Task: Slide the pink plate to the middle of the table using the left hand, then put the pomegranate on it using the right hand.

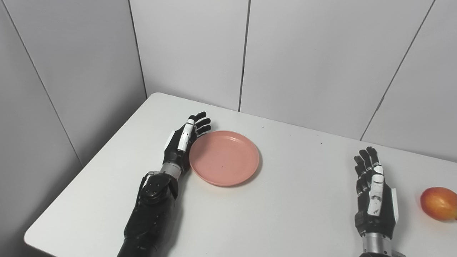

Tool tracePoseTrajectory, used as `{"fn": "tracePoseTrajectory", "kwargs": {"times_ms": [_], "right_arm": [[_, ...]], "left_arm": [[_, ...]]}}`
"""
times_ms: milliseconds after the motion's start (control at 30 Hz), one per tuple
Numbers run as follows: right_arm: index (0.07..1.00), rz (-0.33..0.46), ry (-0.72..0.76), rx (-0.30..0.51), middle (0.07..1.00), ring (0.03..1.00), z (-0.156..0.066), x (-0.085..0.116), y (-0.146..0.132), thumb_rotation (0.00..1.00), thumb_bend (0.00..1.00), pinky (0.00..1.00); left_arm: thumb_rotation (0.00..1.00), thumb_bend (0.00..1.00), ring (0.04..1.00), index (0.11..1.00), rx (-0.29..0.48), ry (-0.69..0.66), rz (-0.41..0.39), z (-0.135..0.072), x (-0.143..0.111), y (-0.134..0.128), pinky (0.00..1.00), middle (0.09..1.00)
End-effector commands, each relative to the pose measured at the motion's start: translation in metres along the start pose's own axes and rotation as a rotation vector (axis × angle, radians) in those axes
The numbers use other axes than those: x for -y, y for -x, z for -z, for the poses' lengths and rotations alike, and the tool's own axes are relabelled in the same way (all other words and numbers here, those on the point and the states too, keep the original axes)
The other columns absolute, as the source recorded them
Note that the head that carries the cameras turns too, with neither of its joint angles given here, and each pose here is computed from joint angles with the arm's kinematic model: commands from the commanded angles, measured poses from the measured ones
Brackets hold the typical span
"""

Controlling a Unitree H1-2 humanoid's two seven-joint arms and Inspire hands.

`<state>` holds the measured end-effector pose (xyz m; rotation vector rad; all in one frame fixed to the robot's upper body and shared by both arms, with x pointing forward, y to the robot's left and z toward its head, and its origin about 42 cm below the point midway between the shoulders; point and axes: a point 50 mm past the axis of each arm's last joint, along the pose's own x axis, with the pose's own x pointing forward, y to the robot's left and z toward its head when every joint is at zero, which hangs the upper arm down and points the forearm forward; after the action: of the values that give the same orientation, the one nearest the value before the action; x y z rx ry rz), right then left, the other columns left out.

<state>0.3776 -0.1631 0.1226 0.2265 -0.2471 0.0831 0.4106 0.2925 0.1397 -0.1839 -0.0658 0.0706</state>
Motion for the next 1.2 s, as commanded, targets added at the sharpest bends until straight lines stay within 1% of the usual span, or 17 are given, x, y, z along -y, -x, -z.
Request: {"fn": "tracePoseTrajectory", "kwargs": {"times_ms": [0, 100, 167, 267, 400, 500, 667, 800, 867, 933, 1067, 1133, 1167], "right_arm": [[0.931, 0.039, 0.02, -0.099, 0.929, 0.929, 0.029, 0.017, 0.033, 0.93, 0.51, 1.0], [0.921, 0.045, 0.022, -0.102, 0.919, 0.919, 0.029, 0.014, 0.033, 0.92, 0.52, 0.98], [0.917, 0.046, 0.025, -0.107, 0.916, 0.916, 0.029, 0.013, 0.033, 0.92, 0.52, 0.98], [0.916, 0.045, 0.028, -0.116, 0.917, 0.921, 0.029, 0.01, 0.033, 0.93, 0.53, 0.99], [0.914, 0.05, 0.04, -0.119, 0.916, 0.919, 0.028, 0.006, 0.034, 0.94, 0.52, 0.99], [0.917, 0.055, 0.042, -0.13, 0.917, 0.922, 0.027, 0.003, 0.033, 0.94, 0.52, 0.99], [0.908, 0.06, 0.038, -0.128, 0.909, 0.916, 0.026, -0.004, 0.033, 0.93, 0.51, 1.0], [0.907, 0.063, 0.034, -0.127, 0.909, 0.92, 0.025, -0.01, 0.032, 0.92, 0.52, 1.0], [0.905, 0.062, 0.032, -0.123, 0.906, 0.918, 0.024, -0.013, 0.032, 0.92, 0.5, 1.0], [0.906, 0.059, 0.035, -0.122, 0.906, 0.915, 0.024, -0.015, 0.032, 0.92, 0.51, 0.99], [0.914, 0.052, 0.037, -0.127, 0.913, 0.924, 0.023, -0.018, 0.032, 0.93, 0.52, 1.0], [0.917, 0.05, 0.036, -0.122, 0.916, 0.925, 0.022, -0.02, 0.031, 0.93, 0.52, 1.0], [0.916, 0.05, 0.034, -0.12, 0.914, 0.921, 0.022, -0.02, 0.031, 0.93, 0.51, 0.99]], "left_arm": [[0.97, 0.32, 0.839, 0.817, 0.048, -0.009, 0.049, -0.018, 0.013, -0.01, 0.82, 0.834], [0.95, 0.32, 0.847, 0.816, 0.036, -0.013, 0.058, -0.015, 0.019, -0.011, 0.83, 0.837], [0.95, 0.32, 0.842, 0.807, 0.036, -0.018, 0.05, -0.012, 0.023, -0.009, 0.82, 0.831], [0.95, 0.31, 0.832, 0.798, 0.035, -0.022, 0.046, -0.011, 0.028, -0.008, 0.82, 0.824], [0.97, 0.3, 0.837, 0.799, 0.02, -0.021, 0.066, -0.012, 0.036, -0.006, 0.83, 0.825], [1.0, 0.3, 0.858, 0.819, 0.014, -0.017, 0.095, -0.012, 0.041, -0.005, 0.85, 0.846], [0.99, 0.29, 0.867, 0.831, 0.005, 0.015, 0.128, -0.013, 0.048, -0.003, 0.85, 0.858], [0.97, 0.29, 0.856, 0.821, -0.014, 0.016, 0.132, -0.013, 0.055, 0.0, 0.84, 0.846], [0.96, 0.29, 0.848, 0.812, -0.029, 0.013, 0.132, -0.013, 0.06, 0.002, 0.84, 0.837], [0.99, 0.29, 0.849, 0.813, -0.039, 0.011, 0.136, -0.013, 0.064, 0.005, 0.84, 0.841], [1.0, 0.29, 0.851, 0.818, -0.04, 0.022, 0.15, -0.011, 0.072, 0.01, 0.83, 0.845], [1.0, 0.3, 0.854, 0.82, -0.047, 0.039, 0.155, -0.01, 0.076, 0.013, 0.83, 0.847], [1.0, 0.29, 0.861, 0.826, -0.051, 0.048, 0.155, -0.01, 0.078, 0.014, 0.84, 0.853]]}}
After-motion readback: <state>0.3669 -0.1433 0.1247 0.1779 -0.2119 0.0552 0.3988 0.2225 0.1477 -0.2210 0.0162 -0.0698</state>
